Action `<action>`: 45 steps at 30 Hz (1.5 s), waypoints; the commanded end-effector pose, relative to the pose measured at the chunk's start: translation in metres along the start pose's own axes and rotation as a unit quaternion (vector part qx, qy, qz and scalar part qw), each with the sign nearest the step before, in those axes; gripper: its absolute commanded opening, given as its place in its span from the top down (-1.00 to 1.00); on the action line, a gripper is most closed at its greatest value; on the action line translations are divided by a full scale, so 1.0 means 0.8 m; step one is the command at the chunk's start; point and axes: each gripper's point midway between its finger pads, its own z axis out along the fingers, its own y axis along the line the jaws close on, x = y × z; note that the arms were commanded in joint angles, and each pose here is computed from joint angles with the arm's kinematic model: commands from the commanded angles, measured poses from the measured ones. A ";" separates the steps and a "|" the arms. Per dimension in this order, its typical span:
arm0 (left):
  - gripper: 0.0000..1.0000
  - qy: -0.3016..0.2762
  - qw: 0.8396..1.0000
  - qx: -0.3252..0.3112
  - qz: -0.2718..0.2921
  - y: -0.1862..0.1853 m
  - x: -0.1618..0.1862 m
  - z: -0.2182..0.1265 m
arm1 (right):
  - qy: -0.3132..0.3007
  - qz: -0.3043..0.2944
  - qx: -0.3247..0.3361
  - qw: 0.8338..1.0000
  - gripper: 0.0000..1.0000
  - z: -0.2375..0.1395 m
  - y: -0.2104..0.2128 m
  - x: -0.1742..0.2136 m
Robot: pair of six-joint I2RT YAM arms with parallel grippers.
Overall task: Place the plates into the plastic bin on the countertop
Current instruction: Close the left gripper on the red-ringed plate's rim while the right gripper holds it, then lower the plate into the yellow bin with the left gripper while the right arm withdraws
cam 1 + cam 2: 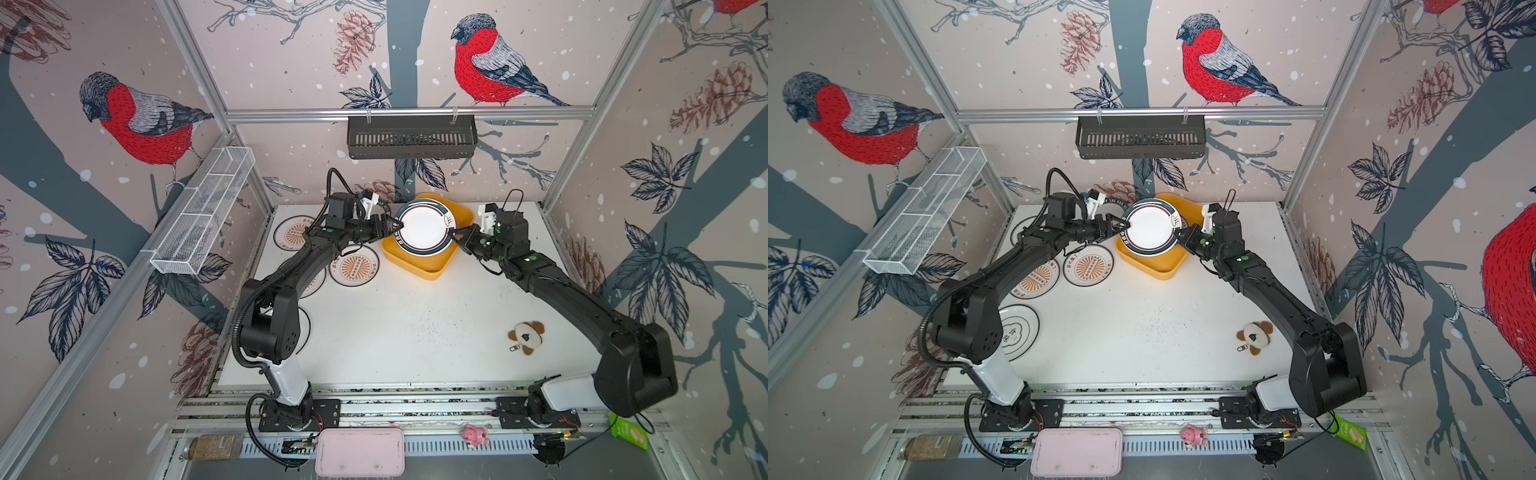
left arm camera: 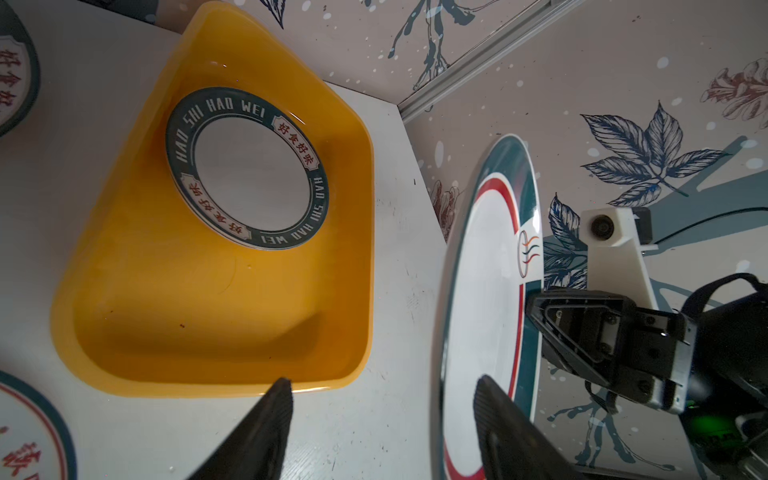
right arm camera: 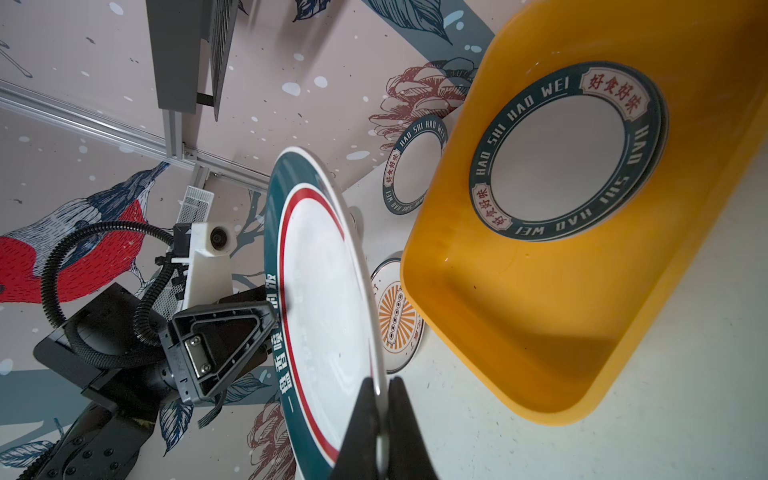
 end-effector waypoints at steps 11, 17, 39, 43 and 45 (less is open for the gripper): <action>0.95 -0.020 0.996 0.088 -0.025 -0.009 -0.039 0.034 | -0.040 -0.005 -0.015 0.999 0.93 0.009 -0.002 -0.030; 1.00 -0.046 0.994 0.088 -0.042 0.000 -0.053 0.042 | -0.056 0.000 0.012 0.998 0.35 0.016 -0.019 -0.045; 1.00 -0.078 0.976 -0.115 -0.168 0.140 -0.059 0.145 | -0.331 -0.082 0.146 0.929 -0.99 -0.166 -0.019 -0.185; 1.00 -0.078 0.972 -0.125 -0.181 0.160 -0.057 0.166 | -0.343 -0.086 0.145 0.924 -0.99 -0.178 -0.021 -0.197; 1.00 -0.089 0.969 -0.131 -0.188 0.169 -0.058 0.172 | -0.346 -0.088 0.144 0.923 -0.99 -0.180 -0.023 -0.206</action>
